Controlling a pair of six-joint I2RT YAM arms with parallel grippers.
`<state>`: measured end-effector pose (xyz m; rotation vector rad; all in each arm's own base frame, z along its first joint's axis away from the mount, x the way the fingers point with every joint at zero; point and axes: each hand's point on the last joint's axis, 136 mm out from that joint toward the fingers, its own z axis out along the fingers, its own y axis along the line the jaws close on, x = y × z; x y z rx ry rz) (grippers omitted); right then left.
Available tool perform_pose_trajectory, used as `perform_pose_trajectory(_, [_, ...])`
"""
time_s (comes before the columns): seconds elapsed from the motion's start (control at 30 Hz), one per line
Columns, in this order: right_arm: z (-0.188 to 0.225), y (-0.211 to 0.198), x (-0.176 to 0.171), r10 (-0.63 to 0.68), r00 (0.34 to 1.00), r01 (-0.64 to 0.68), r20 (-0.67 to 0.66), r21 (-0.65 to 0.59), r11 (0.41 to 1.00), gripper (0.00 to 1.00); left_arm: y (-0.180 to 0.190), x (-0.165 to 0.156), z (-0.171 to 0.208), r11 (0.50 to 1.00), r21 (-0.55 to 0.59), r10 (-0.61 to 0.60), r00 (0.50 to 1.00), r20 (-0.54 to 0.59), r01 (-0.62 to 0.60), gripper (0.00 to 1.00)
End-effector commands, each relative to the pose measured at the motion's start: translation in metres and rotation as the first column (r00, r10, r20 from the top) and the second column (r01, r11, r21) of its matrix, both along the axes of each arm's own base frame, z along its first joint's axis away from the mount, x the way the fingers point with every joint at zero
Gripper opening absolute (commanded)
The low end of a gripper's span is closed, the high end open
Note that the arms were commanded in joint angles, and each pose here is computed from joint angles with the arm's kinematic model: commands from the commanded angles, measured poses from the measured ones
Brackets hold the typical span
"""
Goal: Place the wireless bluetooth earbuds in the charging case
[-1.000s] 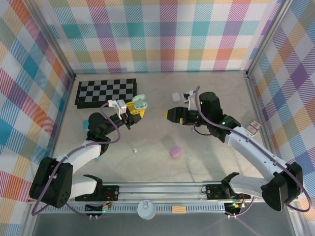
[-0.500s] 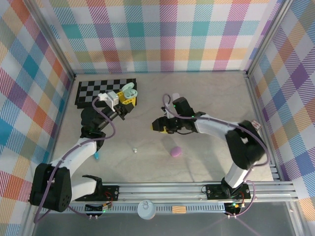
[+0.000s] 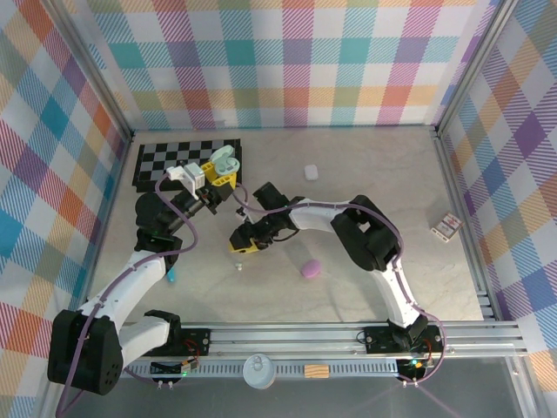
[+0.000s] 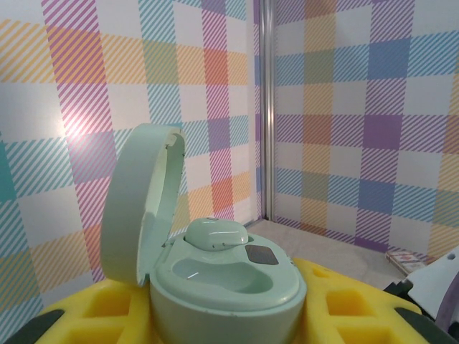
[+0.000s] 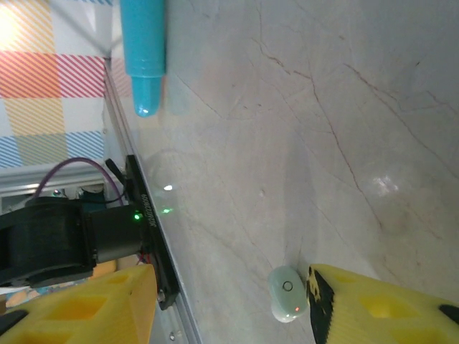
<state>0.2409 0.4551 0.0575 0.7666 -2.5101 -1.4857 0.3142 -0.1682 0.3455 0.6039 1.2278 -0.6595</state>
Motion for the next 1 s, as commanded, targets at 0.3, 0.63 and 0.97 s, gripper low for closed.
perform_pose_trajectory(0.3, [-0.014,0.008,-0.029,0.116,0.993,-0.116,-0.011,-0.073,0.991,0.52,-0.001,-0.008,0.016,1.000,0.002,-0.026,0.998,0.050,0.026,0.30])
perform_pose_trajectory(0.63, [-0.022,0.008,-0.039,0.146,0.989,-0.142,0.023,-0.130,0.981,0.53,-0.001,-0.009,0.017,1.000,-0.001,-0.029,0.998,0.054,0.029,0.30])
perform_pose_trajectory(0.97, [-0.033,0.003,-0.043,0.174,0.983,-0.157,0.061,-0.222,0.962,0.53,-0.001,-0.009,0.015,1.000,-0.001,-0.028,0.998,0.050,0.028,0.31])
